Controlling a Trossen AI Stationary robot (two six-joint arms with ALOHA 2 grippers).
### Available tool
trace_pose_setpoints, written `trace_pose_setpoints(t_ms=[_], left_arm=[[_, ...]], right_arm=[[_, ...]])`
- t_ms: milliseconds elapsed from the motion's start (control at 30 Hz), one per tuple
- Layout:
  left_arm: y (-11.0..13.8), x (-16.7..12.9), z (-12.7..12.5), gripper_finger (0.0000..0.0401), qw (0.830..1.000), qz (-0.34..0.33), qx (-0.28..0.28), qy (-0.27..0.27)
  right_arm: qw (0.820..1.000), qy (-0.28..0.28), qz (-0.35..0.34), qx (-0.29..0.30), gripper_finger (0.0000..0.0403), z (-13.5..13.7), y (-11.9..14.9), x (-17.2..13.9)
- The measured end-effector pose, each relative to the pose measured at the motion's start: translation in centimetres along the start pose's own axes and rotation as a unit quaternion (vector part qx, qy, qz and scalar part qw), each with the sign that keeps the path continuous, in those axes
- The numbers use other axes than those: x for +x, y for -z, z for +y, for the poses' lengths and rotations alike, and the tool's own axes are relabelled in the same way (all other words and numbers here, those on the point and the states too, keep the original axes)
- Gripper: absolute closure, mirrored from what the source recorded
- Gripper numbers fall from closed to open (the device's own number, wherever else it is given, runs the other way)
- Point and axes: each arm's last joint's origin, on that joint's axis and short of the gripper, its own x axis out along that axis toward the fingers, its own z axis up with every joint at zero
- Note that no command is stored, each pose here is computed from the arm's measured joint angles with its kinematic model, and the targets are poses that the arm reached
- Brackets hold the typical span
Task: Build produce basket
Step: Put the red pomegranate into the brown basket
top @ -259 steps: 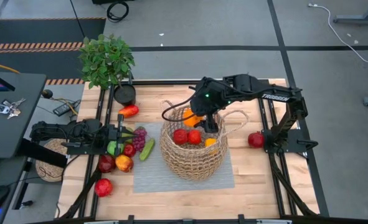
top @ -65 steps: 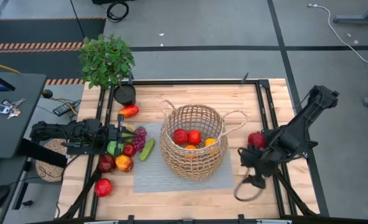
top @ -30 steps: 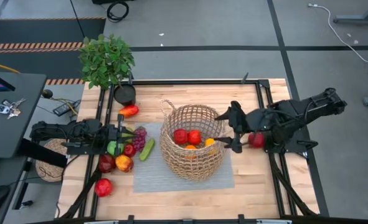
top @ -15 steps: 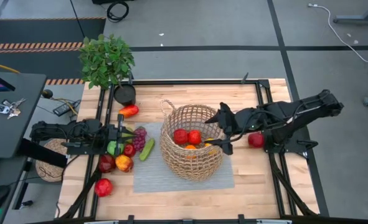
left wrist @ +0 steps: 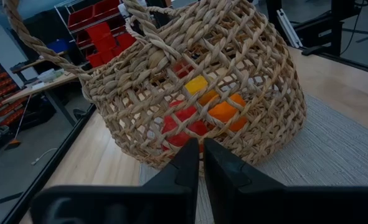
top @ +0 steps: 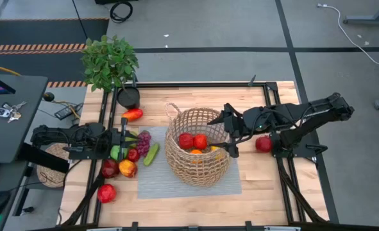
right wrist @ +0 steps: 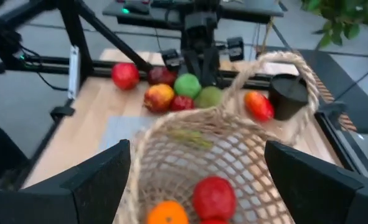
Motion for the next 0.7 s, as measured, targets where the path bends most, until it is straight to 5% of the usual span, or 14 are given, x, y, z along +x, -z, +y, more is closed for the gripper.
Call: trace_pose_setpoints(t_ms=[333, 600, 700], left_arm=[[0.0, 0.0, 0.0, 0.0365, 1.0, -0.001, 0.0, 0.0], [0.0, 0.0, 0.0, 0.0372, 1.0, 0.0, 0.0, 0.0], [0.0, 0.0, 0.0, 0.0373, 0.999, 0.001, 0.052, -0.002]], right_arm=[[0.999, 0.015, 0.041, 0.0, 0.0029, -3.0, 2.2, 0.1], [0.998, -0.029, 0.038, -0.038, 0.0029, -2.2, 2.2, -2.1], [0.998, -0.028, 0.048, -0.033, 0.0029, -2.4, 2.5, -3.2]])
